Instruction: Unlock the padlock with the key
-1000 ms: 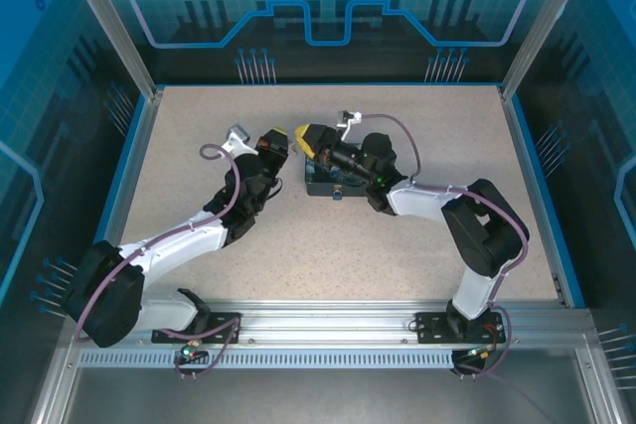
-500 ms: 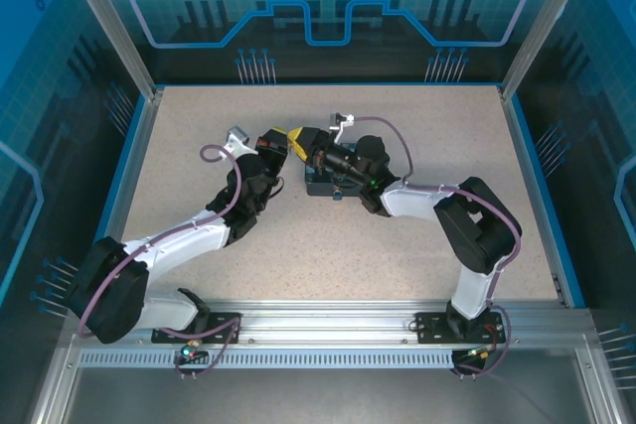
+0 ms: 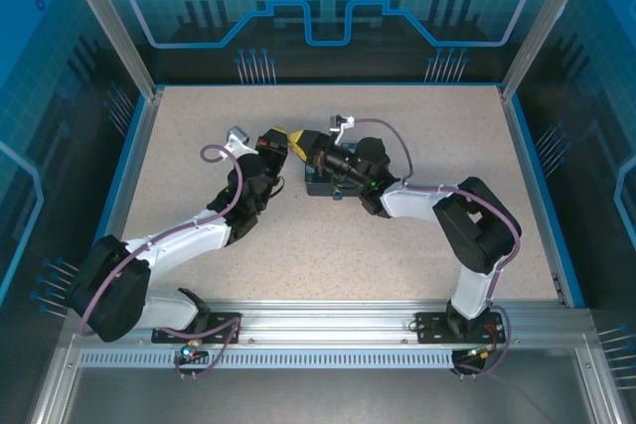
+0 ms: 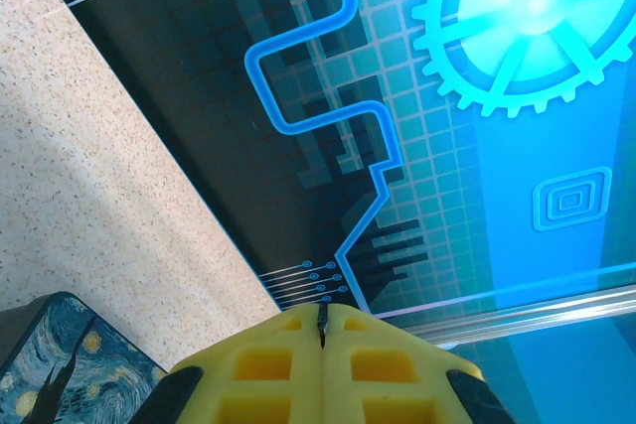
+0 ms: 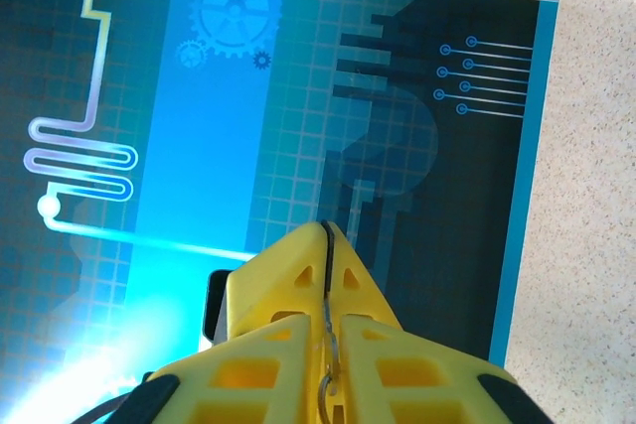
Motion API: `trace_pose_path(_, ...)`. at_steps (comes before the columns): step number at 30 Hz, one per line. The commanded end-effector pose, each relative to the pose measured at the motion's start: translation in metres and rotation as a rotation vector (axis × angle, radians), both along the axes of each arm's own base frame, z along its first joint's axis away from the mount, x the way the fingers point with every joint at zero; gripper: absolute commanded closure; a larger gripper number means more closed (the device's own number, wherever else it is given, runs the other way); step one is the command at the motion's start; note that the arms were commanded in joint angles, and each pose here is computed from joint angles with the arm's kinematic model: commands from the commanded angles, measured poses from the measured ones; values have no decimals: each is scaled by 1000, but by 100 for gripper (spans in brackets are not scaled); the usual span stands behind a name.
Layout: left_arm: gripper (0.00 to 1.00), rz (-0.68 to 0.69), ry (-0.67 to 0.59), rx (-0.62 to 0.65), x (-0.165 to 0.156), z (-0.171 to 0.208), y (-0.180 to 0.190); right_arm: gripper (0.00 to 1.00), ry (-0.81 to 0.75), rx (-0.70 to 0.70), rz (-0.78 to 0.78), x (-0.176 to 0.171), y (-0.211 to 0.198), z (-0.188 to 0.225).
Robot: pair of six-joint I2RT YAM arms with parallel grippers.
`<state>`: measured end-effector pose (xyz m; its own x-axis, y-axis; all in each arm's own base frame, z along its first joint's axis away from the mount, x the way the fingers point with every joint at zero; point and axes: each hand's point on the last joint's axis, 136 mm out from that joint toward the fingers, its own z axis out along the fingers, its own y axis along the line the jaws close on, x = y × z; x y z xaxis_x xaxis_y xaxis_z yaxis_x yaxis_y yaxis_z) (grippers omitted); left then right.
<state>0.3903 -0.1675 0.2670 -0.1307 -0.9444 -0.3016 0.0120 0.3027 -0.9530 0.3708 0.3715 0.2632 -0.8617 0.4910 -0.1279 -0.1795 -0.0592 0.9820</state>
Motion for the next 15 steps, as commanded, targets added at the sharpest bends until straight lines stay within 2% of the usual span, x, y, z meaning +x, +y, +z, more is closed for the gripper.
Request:
trace_pose_path(1, 100, 19, -18, -25, 2, 6, 1, 89, -9, 11, 7, -6, 6, -2)
trace_pose_path(6, 100, 9, -15, -23, 3, 5, -2, 100, -7, 9, 20, -8, 7, -3)
trace_pose_path(9, 100, -9, -11, -19, 3, 5, -5, 100, -1, 3, 16, -9, 5, -6)
trace_pose_path(10, 96, -22, -5, -3, 3, 5, -7, 100, 0, 1, 14, -9, 3, -6)
trace_pose_path(12, 78, -62, 25, 57, 2, 5, -10, 100, 8, -10, 9, -8, -3, -10)
trace_pose_path(15, 60, -156, 100, 143, 1, 6, -13, 100, 20, -38, 1, -8, -15, -17)
